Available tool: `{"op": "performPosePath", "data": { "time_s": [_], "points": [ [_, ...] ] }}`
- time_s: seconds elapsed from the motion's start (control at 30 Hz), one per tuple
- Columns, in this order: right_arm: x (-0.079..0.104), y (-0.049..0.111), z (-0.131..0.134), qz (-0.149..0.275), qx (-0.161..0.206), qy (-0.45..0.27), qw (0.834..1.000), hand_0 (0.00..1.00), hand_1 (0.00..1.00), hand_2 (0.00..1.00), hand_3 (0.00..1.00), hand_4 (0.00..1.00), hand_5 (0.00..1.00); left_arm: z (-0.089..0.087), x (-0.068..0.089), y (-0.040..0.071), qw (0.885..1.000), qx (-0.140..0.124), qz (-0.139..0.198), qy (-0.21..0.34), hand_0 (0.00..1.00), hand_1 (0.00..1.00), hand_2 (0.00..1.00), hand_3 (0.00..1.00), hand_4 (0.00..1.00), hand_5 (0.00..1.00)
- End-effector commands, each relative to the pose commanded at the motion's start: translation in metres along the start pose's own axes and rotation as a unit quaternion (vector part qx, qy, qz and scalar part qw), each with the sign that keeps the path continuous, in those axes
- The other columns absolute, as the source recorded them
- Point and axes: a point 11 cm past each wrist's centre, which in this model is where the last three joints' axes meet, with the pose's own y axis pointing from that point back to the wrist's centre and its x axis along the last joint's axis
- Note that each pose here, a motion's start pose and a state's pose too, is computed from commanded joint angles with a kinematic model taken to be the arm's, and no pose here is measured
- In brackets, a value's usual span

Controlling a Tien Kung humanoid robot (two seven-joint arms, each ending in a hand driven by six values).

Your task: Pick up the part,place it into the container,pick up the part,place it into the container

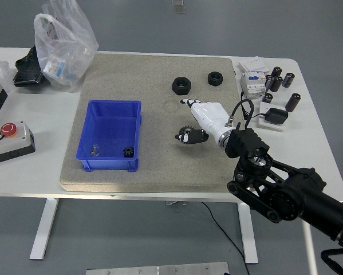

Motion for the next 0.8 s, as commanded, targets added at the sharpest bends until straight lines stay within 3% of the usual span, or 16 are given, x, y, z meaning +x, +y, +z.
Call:
{"op": "performPosePath", "data": {
  "time_s": [0.27,0.3,0.47,0.5,0.67,0.7,0.8],
  "points": [
    [-0.014,0.000,0.001,-0.026,-0.007,0.015,1.000,0.304,0.624,0.886,0.922,0.984,0.504,0.001,0.000,0.000,1.000,-0.001,0.000,-0.001,0.655,0.591,0.592,0.687,0.652,0.233],
    [-0.015,-0.001,0.002,-0.028,-0.009,0.015,0.999,0.302,0.568,0.738,0.833,0.806,0.312,0.001,0.000,0.000,1.000,-0.001,0.000,-0.001,0.655,0.591,0.592,0.687,0.652,0.234],
    [-0.018,-0.002,0.003,-0.024,-0.009,0.011,1.000,0.302,0.568,0.738,0.833,0.806,0.312,0.000,-0.001,0.000,1.000,0.000,-0.001,-0.001,0.655,0.591,0.592,0.687,0.652,0.234],
    [-0.018,-0.003,0.002,-0.022,-0.007,0.012,1.000,0.278,0.479,0.567,0.642,0.567,0.258,0.000,-0.001,0.000,1.000,0.001,-0.001,-0.001,0.655,0.592,0.592,0.686,0.651,0.236],
    [-0.021,-0.006,-0.006,-0.021,0.005,0.022,1.000,0.278,0.479,0.567,0.642,0.567,0.258,0.002,-0.001,0.000,1.000,-0.002,-0.001,-0.001,0.655,0.592,0.592,0.686,0.651,0.236],
    [-0.022,-0.006,-0.006,-0.022,0.006,0.024,0.999,0.251,0.448,0.447,0.539,0.550,0.100,0.002,-0.001,0.000,1.000,-0.002,-0.001,-0.001,0.655,0.591,0.592,0.686,0.652,0.235],
    [-0.025,-0.007,-0.005,-0.024,0.005,0.030,0.999,0.251,0.448,0.447,0.539,0.550,0.100,0.003,-0.001,0.000,1.000,-0.003,-0.002,-0.002,0.655,0.591,0.592,0.686,0.652,0.235]
  ]
}}
